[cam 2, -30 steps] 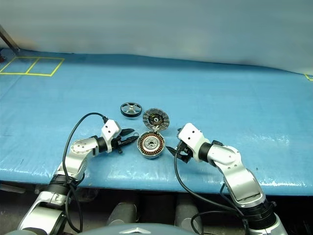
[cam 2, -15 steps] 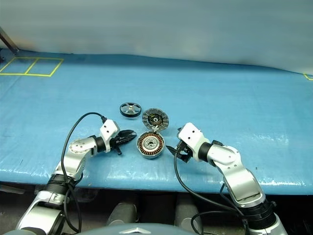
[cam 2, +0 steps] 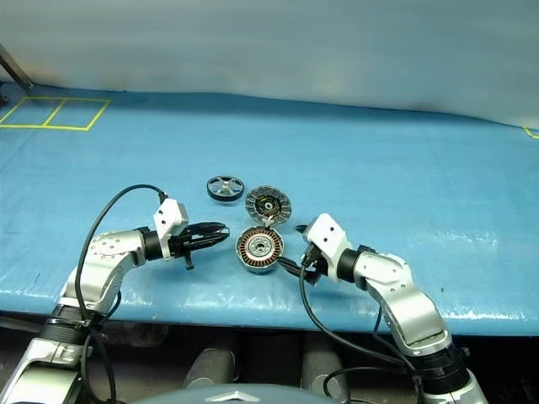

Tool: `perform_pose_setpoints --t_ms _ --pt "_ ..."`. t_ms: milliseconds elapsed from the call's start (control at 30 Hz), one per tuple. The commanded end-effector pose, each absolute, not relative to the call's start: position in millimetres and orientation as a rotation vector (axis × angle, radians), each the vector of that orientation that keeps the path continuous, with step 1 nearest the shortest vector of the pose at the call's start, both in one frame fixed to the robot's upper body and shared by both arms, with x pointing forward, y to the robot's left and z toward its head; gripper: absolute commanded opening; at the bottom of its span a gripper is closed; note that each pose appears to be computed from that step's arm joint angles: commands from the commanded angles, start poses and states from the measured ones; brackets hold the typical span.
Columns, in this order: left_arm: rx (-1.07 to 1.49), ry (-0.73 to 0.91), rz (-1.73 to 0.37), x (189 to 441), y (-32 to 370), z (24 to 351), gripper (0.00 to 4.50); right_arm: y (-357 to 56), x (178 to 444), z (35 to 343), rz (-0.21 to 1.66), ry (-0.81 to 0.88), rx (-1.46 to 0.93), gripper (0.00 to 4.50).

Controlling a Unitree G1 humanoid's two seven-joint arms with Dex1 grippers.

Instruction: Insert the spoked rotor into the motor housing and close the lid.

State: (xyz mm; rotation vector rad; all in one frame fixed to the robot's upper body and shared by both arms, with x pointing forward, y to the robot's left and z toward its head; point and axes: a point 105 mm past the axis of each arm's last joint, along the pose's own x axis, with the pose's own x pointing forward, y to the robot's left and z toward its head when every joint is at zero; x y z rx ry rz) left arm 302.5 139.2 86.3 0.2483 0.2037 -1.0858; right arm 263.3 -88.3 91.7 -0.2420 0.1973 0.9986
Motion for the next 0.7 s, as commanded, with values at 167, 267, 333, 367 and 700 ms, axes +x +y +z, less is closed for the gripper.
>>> perform_pose_setpoints --t_ms 167,267,333,367,700 --pt "0.270 0.148 -1.238 295 109 105 0.65 -90 262 92 1.018 0.161 -0.243 4.16" --pt "0.265 0.164 -1.279 295 101 99 0.65 -90 258 87 1.039 0.180 -0.247 4.16" --pt "0.267 0.175 -1.299 296 97 95 0.65 -90 256 83 1.040 0.195 -0.251 4.16" --pt "0.265 0.179 -1.309 296 95 93 0.65 -92 256 81 1.034 0.206 -0.254 4.16" --pt "0.337 0.181 -1.333 308 83 83 0.65 -97 258 73 0.992 0.226 -0.282 4.16"
